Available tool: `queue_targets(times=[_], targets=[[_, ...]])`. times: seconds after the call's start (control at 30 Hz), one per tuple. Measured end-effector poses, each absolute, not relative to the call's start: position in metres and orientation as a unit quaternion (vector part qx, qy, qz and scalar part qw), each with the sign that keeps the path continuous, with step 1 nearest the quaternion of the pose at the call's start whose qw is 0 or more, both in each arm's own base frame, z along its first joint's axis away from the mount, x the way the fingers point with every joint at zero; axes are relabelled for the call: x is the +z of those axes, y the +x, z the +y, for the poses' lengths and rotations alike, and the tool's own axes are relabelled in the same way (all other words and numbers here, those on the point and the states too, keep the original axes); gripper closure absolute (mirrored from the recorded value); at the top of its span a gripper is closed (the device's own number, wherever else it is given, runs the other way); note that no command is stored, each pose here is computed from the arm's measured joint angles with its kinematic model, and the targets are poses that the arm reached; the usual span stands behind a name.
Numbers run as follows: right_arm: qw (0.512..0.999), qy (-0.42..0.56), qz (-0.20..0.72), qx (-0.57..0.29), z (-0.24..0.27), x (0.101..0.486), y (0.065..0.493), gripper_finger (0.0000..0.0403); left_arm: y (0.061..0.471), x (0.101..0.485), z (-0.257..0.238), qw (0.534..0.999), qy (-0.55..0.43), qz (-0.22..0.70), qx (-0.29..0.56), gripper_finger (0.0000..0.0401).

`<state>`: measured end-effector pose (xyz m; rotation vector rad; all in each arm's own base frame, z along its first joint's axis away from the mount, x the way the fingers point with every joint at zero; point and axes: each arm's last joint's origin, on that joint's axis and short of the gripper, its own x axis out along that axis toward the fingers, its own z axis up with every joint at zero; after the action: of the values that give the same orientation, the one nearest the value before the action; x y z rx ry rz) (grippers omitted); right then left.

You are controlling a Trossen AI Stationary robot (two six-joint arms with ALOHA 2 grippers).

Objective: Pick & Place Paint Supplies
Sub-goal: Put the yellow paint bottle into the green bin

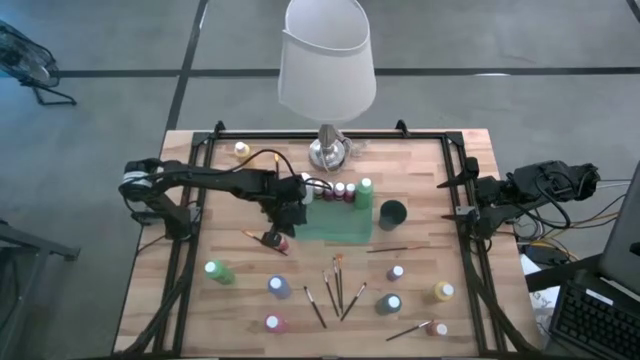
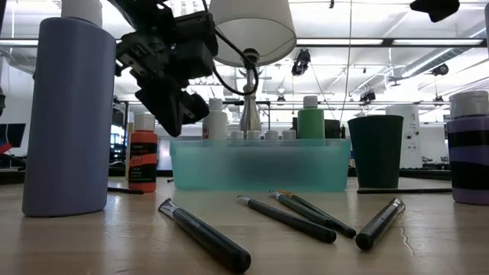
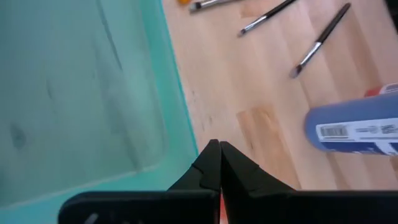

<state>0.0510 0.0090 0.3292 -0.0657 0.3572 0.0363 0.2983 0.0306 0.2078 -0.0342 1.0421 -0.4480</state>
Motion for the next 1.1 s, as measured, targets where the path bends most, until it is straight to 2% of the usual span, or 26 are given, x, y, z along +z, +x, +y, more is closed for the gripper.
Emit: queue_targets(times=[0.23,0.47,0.7,1.0,1.1], targets=[[0.983,-0.032,0.178,0.018,0.009,0.329,0.051,0.0039,0.302,0.217,0.032,0.852,0.0,0.487,-0.193,0.0401],[0.983,-0.033,0.178,0.018,0.009,0.329,0.051,0.0039,0.304,0.267,0.035,0.88,0.042,0.449,-0.148,0.0401],[0.983,-0.032,0.178,0.018,0.009,0.329,0.051,0.0039,0.285,0.319,0.035,0.914,0.083,0.384,-0.101,0.04],[0.983,-0.032,0.178,0.018,0.009,0.329,0.051,0.0039,0.25,0.357,0.036,0.936,0.111,0.334,0.007,0.0397],[0.983,-0.033,0.178,0.018,0.009,0.329,0.051,0.0039,0.239,0.366,0.038,0.938,0.108,0.324,0.066,0.0398]])
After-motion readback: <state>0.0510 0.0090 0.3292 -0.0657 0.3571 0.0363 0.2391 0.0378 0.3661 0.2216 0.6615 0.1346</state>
